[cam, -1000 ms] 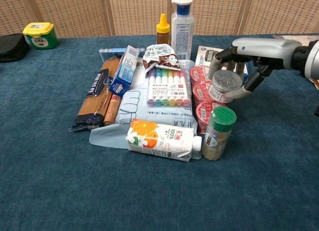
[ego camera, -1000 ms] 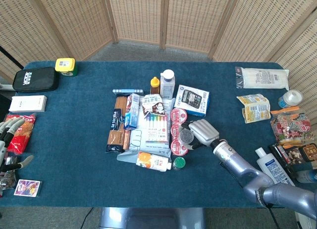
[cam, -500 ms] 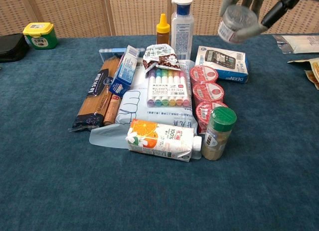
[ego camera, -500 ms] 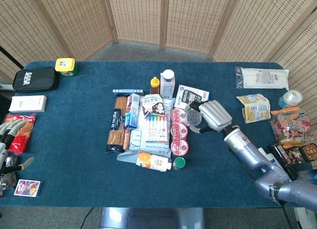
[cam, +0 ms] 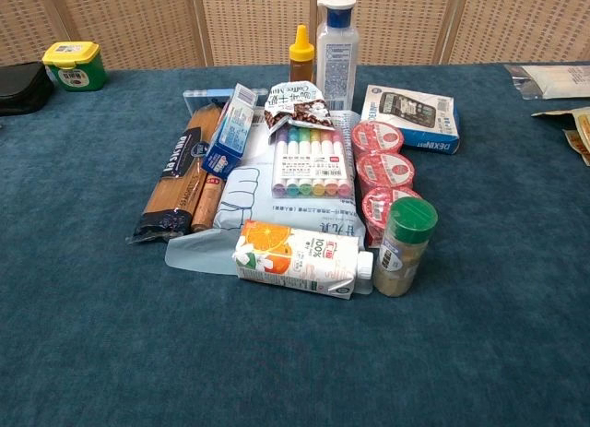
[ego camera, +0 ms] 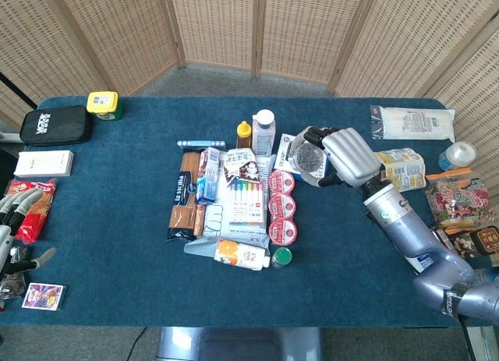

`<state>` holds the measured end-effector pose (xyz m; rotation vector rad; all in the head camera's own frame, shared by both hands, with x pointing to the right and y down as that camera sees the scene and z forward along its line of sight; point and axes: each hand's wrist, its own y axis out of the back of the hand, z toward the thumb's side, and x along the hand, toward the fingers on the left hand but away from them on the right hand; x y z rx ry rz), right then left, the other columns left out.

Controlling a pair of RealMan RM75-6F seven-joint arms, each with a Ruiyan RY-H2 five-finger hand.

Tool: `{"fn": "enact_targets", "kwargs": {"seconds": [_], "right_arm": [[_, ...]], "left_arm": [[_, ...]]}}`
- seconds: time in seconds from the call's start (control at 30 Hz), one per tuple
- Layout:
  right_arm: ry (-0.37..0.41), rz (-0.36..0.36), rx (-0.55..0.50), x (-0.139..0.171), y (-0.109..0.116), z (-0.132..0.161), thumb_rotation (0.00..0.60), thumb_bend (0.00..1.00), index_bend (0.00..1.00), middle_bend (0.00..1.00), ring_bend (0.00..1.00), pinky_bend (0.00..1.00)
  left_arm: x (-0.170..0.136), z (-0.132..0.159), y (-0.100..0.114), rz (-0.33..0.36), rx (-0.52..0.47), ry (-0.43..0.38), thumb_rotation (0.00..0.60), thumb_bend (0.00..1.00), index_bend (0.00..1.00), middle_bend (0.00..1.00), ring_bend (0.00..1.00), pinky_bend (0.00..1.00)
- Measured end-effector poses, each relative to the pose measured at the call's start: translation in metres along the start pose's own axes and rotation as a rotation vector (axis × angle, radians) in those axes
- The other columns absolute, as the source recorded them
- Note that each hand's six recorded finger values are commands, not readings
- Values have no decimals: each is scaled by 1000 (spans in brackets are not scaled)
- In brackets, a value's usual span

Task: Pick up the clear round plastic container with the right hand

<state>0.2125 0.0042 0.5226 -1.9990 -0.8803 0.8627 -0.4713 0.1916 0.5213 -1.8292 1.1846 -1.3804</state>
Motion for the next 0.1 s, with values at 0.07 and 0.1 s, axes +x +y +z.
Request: {"fn": "enact_targets", "kwargs": {"seconds": [0.07, 0.1], "right_arm": [[-2, -2, 2, 1, 1, 0, 600, 289, 465, 739, 561, 478], [-3, -2, 3, 2, 2, 0, 600, 289, 465, 739, 561, 478]], "left_arm": [[1, 1, 0, 0, 1, -4, 600, 260, 51, 0, 0, 0], [1, 2, 0, -2, 2, -6, 600, 261, 51, 0, 0, 0]]}}
